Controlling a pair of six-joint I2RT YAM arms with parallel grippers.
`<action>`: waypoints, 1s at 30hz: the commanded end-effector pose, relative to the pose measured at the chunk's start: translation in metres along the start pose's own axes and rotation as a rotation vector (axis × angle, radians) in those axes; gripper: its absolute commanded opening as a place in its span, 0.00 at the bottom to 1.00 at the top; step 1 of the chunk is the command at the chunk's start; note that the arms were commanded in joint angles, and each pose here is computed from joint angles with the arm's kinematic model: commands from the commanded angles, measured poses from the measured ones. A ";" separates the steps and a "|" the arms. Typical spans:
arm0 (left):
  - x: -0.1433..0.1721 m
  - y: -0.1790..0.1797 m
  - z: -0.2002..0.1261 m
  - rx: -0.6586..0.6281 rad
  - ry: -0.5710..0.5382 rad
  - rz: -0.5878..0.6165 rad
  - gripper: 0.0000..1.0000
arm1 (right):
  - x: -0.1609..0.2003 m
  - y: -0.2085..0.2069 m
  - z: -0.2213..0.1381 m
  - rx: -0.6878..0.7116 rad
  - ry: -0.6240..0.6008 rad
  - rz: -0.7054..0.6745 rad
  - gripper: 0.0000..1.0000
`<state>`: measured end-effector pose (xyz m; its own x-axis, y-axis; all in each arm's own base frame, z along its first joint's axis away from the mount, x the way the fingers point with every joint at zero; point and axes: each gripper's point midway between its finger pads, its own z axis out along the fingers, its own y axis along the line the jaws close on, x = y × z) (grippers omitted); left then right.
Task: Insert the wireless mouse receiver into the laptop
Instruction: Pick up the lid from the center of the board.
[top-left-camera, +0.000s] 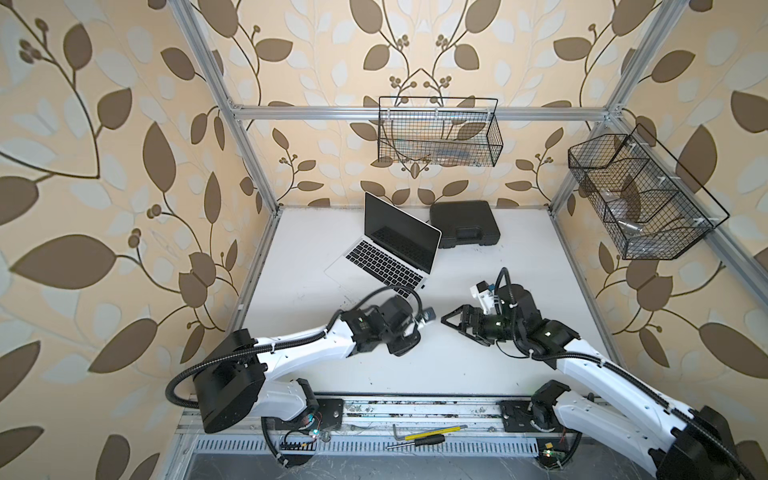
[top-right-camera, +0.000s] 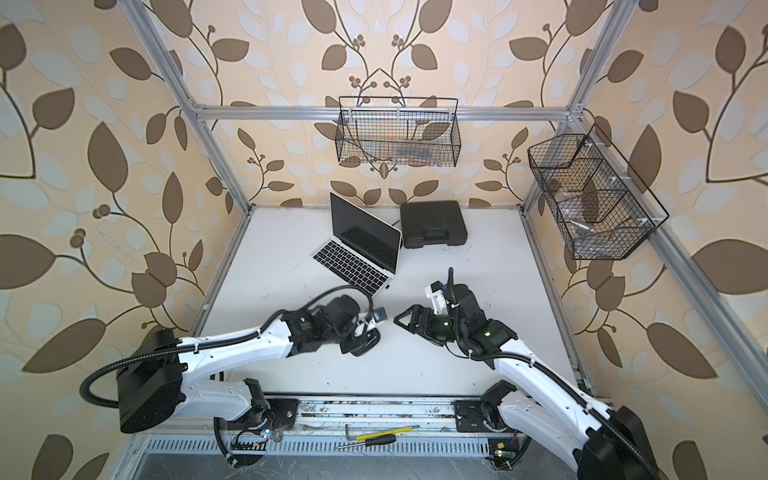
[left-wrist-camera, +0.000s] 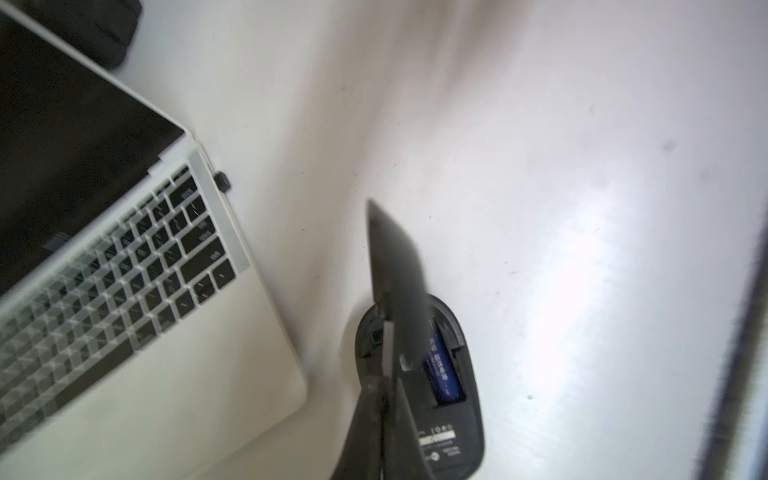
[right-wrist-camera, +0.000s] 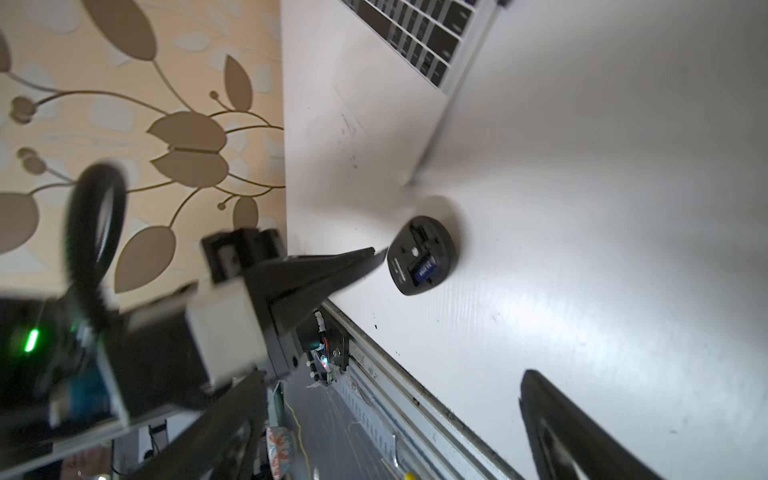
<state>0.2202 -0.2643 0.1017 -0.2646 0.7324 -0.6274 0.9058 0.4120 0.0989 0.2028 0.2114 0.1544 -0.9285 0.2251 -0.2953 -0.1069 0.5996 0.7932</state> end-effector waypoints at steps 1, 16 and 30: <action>-0.030 -0.040 -0.043 0.542 -0.101 -0.417 0.00 | 0.015 0.022 0.001 -0.134 0.084 -0.306 0.93; -0.045 -0.072 -0.073 0.998 -0.057 -0.606 0.00 | 0.019 0.070 0.029 -0.436 0.300 -0.408 0.90; -0.030 -0.062 -0.059 0.821 -0.032 -0.571 0.64 | 0.011 0.072 0.038 -0.499 0.305 -0.302 0.00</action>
<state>0.1526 -0.2853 0.1562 -0.7489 0.5313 -0.3961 0.5411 0.1452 -0.8283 0.1933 0.2864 0.1928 -0.8694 -0.1936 -0.4545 -0.4852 0.1611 0.8594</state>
